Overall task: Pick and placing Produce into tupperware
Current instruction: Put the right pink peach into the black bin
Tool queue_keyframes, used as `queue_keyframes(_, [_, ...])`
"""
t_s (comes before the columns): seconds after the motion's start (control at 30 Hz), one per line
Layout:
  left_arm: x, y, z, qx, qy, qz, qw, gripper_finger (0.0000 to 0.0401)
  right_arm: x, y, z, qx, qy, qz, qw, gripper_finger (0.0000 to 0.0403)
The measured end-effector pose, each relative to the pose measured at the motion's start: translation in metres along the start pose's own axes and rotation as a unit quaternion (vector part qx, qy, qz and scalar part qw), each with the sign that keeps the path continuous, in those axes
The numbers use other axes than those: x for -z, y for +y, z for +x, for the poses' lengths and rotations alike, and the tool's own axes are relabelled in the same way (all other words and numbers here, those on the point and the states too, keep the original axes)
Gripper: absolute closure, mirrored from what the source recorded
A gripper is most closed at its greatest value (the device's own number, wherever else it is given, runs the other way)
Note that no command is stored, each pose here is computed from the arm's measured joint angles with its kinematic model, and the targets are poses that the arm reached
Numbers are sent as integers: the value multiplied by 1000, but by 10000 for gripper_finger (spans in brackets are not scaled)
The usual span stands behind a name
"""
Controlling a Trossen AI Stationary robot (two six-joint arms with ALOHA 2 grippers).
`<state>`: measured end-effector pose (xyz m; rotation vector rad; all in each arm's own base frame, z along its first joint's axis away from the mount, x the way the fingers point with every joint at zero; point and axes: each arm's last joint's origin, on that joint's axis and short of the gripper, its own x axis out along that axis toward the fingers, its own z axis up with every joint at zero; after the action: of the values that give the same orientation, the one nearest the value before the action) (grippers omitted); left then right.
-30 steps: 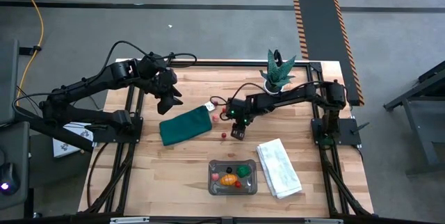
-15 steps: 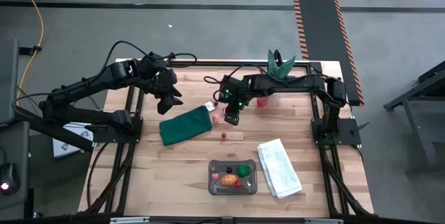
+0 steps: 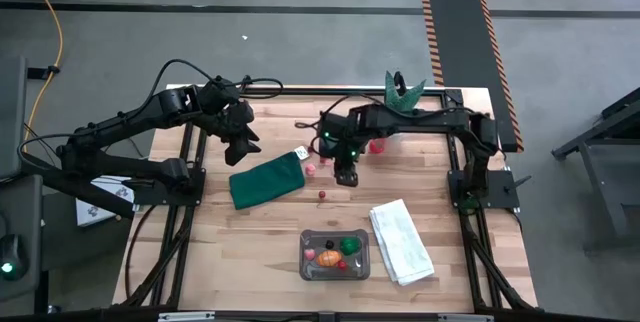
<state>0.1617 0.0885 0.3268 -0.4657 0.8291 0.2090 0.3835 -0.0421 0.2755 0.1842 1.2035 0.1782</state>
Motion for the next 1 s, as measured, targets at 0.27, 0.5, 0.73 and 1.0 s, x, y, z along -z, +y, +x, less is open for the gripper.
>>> queue_keyframes(0.27, [4, -2, 0, 28, 19, -26, 999, 220, 3, 34, 8, -41, 29, -43, 998, 263])
queue_keyframes(0.5, [11, -3, -1, 47, 56, -60, 995, 220, 6, 73, 17, -71, 42, -75, 994, 263])
queue_keyframes(0.73, [11, -4, -1, 66, 61, -91, 992, 220, 10, 115, 25, -90, 41, -96, 990, 263])
queue_keyframes(1.0, [11, -4, -1, 65, 63, -108, 990, 220, 13, 161, 32, -82, 7, -101, 991, 263])
